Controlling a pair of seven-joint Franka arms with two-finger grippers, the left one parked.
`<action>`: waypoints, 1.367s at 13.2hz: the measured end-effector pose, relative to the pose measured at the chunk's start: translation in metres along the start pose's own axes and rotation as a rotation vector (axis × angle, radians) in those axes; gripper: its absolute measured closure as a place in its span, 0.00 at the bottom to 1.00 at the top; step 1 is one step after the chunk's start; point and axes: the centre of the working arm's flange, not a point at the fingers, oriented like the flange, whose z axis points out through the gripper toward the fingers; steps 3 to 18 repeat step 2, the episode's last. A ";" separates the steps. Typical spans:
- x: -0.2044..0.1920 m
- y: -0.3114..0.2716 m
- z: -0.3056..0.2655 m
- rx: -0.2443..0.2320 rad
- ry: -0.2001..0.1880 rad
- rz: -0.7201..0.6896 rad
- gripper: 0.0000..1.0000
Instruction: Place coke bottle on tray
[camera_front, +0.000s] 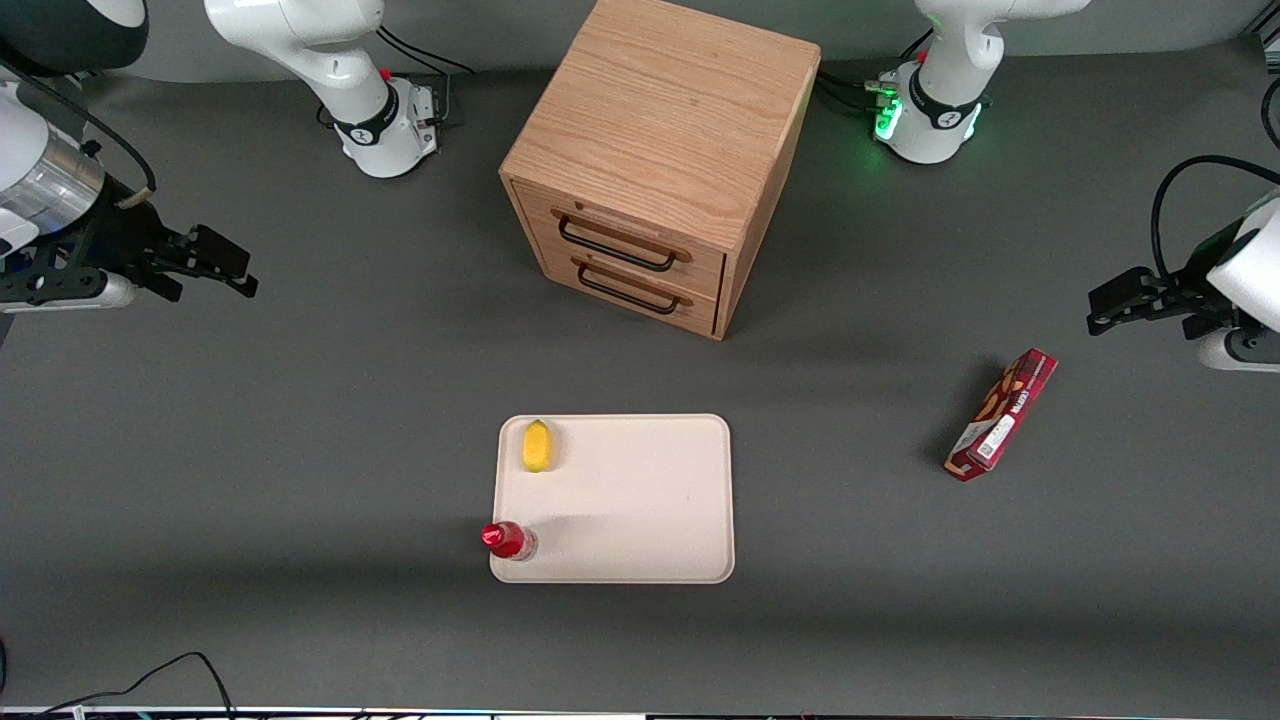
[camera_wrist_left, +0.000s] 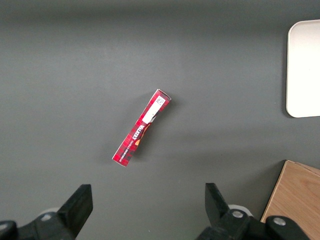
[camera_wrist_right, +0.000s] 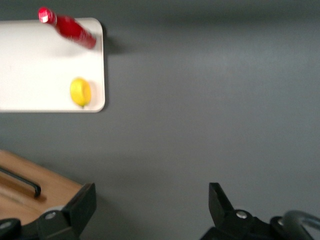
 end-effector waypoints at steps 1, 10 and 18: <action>-0.001 0.002 -0.006 -0.008 -0.018 -0.008 0.00; -0.002 0.003 -0.010 -0.025 -0.027 -0.013 0.00; -0.002 0.003 -0.010 -0.025 -0.027 -0.013 0.00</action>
